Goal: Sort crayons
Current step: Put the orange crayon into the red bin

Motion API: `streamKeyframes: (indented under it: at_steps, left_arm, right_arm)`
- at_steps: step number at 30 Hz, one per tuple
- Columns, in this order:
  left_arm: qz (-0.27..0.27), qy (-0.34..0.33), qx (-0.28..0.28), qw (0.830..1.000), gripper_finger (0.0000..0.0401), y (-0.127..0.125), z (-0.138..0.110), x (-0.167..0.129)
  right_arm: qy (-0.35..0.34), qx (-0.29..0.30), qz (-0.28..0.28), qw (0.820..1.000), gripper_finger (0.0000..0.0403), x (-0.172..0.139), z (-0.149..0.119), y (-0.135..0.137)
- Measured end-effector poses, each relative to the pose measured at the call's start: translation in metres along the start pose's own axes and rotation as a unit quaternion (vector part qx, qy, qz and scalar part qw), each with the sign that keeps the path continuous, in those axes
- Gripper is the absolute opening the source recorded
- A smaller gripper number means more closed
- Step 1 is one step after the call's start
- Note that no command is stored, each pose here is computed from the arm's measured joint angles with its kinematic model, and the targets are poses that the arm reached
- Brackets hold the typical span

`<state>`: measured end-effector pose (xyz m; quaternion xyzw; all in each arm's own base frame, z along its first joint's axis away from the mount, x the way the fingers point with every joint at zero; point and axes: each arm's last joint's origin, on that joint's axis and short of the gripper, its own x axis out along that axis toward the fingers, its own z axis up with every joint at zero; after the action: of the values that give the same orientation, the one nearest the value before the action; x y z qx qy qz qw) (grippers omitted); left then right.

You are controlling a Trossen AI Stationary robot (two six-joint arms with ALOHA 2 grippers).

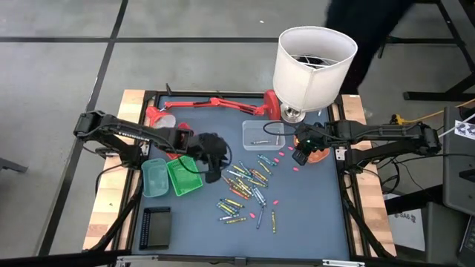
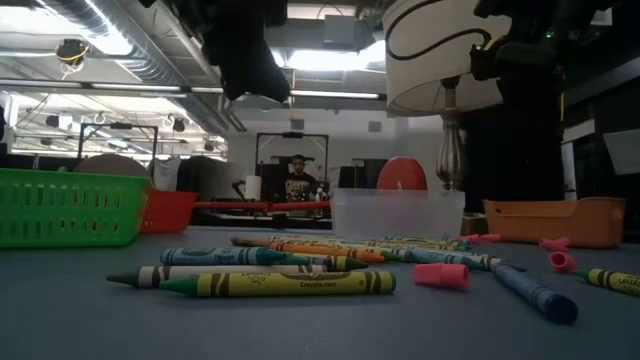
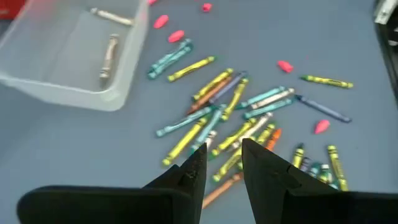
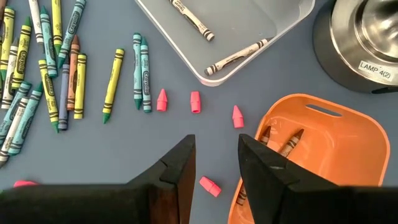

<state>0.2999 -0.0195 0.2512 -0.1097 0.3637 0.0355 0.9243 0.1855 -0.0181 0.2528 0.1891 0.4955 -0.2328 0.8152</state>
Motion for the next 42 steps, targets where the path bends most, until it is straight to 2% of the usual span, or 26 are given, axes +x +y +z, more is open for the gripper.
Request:
streamKeyframes:
  at_steps: [7, 16, 21, 27, 35, 42]
  left_arm:
    - [-0.034, -0.026, 0.026, 0.999, 0.0085, -0.021, -0.018, 0.008]
    - [-0.042, -0.07, 0.04, 0.996, 0.0085, -0.033, -0.038, 0.017]
    - [-0.045, -0.082, 0.059, 0.994, 0.0085, -0.04, -0.045, 0.037]
    - [-0.049, -0.067, 0.103, 0.991, 0.0085, -0.045, -0.061, 0.072]
    - [-0.034, -0.012, 0.112, 0.993, 0.0085, -0.041, -0.086, 0.104]
    - [-0.027, 0.015, 0.116, 0.993, 0.0085, -0.038, -0.098, 0.118]
  right_arm:
    - [0.0, 0.0, 0.0, 1.0, 0.0117, 0.0, 0.0, 0.0]
    - [-0.001, 0.0, 0.0, 1.0, 0.0117, 0.0, 0.0, 0.0]
    - [-0.003, 0.001, 0.001, 1.0, 0.0117, 0.0, 0.0, 0.0]
    - [-0.004, 0.001, 0.002, 1.0, 0.0117, 0.0, 0.001, 0.0]
    - [-0.005, 0.001, 0.002, 1.0, 0.0117, 0.0, 0.001, 0.0]
    - [-0.005, 0.001, 0.003, 1.0, 0.0117, 0.0, 0.001, 0.0]
